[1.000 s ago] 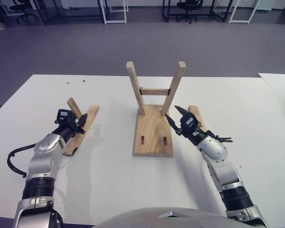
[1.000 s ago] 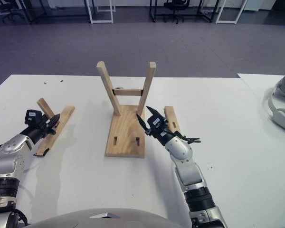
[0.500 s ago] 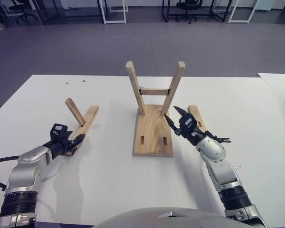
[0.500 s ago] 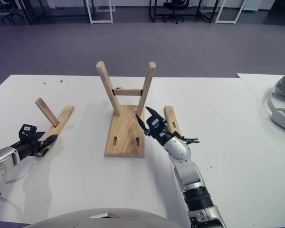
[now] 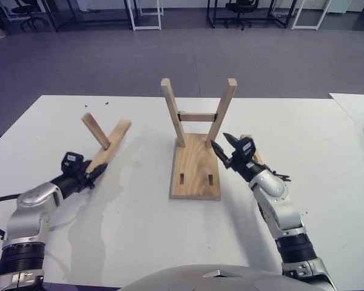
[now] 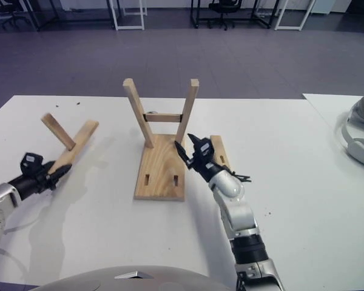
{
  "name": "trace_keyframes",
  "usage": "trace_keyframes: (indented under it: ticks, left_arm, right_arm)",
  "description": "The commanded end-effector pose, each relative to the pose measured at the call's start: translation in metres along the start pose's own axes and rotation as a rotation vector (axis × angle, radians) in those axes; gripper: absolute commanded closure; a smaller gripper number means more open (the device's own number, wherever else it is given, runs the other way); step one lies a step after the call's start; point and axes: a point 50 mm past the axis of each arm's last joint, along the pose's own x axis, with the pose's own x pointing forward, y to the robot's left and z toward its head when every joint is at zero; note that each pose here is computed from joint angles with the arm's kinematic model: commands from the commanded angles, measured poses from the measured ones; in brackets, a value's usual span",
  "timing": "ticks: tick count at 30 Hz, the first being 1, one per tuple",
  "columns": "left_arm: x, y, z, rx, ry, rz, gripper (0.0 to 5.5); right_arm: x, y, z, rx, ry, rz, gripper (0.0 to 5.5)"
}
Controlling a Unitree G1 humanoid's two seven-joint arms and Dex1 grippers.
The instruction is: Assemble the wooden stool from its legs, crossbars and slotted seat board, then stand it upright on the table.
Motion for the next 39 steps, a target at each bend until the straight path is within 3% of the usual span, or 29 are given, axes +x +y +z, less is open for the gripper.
trace_keyframes:
  ticks: [1, 4, 9, 21, 24, 28, 31, 35, 39]
  left_arm:
    - [0.005, -0.013, 0.067, 0.052, -0.327, -0.092, 3.49]
    - [0.015, -0.040, 0.102, 0.136, -0.424, -0.193, 3.49]
    - [0.026, -0.073, 0.122, 0.221, -0.450, -0.312, 3.49]
    - [0.039, -0.104, 0.107, 0.290, -0.370, -0.469, 3.49]
    - [0.039, -0.105, 0.104, 0.321, -0.352, -0.491, 3.49]
    - [0.039, -0.110, 0.098, 0.336, -0.318, -0.525, 3.49]
    - [0.039, -0.120, 0.087, 0.327, -0.272, -0.568, 3.49]
    - [0.042, -0.126, 0.054, 0.285, -0.165, -0.504, 2.48]
    - [0.035, -0.101, 0.004, 0.270, 0.027, -0.285, 1.88]
  right_arm:
    - [0.029, 0.023, 0.066, 0.277, -0.189, 0.209, 2.98]
    - [0.054, 0.041, 0.113, 0.405, -0.259, 0.335, 2.98]
    - [0.077, 0.059, 0.135, 0.580, -0.236, 0.399, 2.98]
    - [0.080, 0.049, 0.127, 0.731, -0.193, 0.295, 2.98]
    - [0.075, 0.042, 0.123, 0.763, -0.173, 0.266, 3.55]
    - [0.062, 0.029, 0.112, 0.816, -0.134, 0.208, 4.27]
    - [0.044, 0.022, 0.099, 0.838, -0.106, 0.140, 4.35]
    - [-0.012, 0.004, 0.078, 0.753, -0.141, -0.107, 4.48]
    - [-0.068, -0.013, 0.063, 0.649, -0.136, -0.402, 4.48]
